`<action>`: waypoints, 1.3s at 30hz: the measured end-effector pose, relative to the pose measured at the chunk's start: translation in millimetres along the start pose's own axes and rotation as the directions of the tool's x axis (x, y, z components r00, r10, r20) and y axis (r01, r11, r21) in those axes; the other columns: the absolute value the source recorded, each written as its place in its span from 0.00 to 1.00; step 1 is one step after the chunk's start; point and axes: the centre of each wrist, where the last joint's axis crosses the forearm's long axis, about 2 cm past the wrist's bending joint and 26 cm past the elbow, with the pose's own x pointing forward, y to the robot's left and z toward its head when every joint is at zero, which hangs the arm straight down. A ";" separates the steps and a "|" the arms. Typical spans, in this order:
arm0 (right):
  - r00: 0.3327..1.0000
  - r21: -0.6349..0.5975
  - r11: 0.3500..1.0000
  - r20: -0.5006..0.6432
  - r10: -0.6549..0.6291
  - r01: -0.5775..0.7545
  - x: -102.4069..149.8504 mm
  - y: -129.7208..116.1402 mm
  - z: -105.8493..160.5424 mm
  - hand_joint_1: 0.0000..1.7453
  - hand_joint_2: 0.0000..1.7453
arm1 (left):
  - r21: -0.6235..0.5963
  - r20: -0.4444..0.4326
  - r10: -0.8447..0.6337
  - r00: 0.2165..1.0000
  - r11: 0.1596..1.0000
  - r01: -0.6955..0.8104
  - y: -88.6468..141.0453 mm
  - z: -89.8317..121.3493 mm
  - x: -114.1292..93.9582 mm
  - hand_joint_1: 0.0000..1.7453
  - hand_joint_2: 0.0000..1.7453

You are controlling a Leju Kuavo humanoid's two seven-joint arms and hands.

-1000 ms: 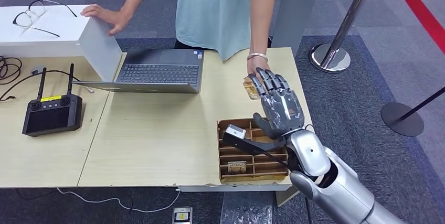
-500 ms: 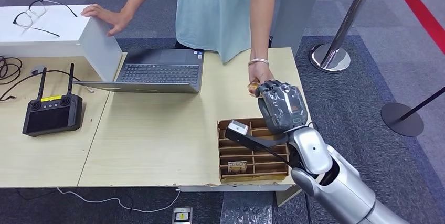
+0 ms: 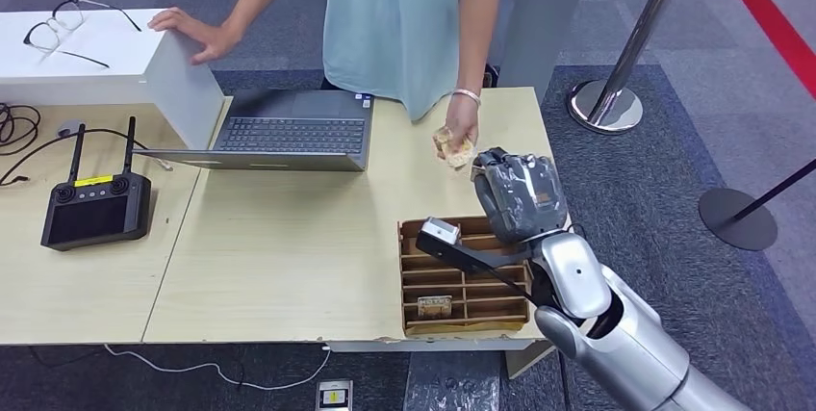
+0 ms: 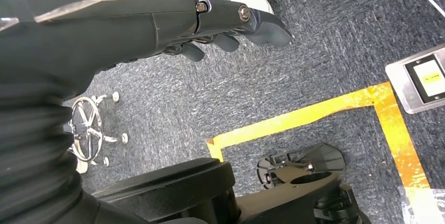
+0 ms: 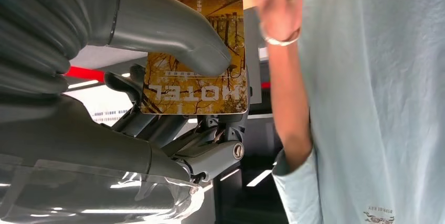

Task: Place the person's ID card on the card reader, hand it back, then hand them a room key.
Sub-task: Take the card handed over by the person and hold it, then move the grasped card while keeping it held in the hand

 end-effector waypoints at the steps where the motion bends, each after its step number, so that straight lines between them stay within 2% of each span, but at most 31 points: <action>1: 1.000 -0.003 1.000 -0.003 -0.004 0.004 -0.4 0.3 0.5 1.00 1.00 | 0.000 0.000 0.000 1.000 1.000 0.000 0.0 0.0 0.0 0.00 1.00; 6: 0.999 -0.019 1.000 -0.050 -0.011 0.010 -6.2 2.6 6.2 1.00 1.00 | 0.004 0.000 0.001 1.000 1.000 -0.001 0.0 0.0 -0.1 0.00 1.00; 12: 0.989 -0.012 0.998 -0.132 0.060 -0.062 -23.3 6.8 17.4 1.00 1.00 | 0.011 0.005 0.003 1.000 1.000 -0.003 0.1 0.0 -0.3 0.00 1.00; 20: 0.964 0.073 0.986 -0.212 0.159 -0.147 -50.1 20.3 47.0 1.00 1.00 | 0.012 0.001 0.003 1.000 1.000 -0.003 0.1 0.0 -0.3 0.00 1.00; 31: 0.944 0.127 0.975 -0.254 0.210 -0.183 -67.1 28.7 61.3 1.00 1.00 | 0.013 -0.003 0.004 1.000 1.000 -0.004 0.3 0.0 -0.1 0.00 1.00; 39: 0.929 0.184 0.966 -0.291 0.230 -0.181 -77.0 42.2 83.9 1.00 1.00 | 0.013 -0.010 0.005 1.000 1.000 -0.005 0.6 -0.1 0.0 0.00 1.00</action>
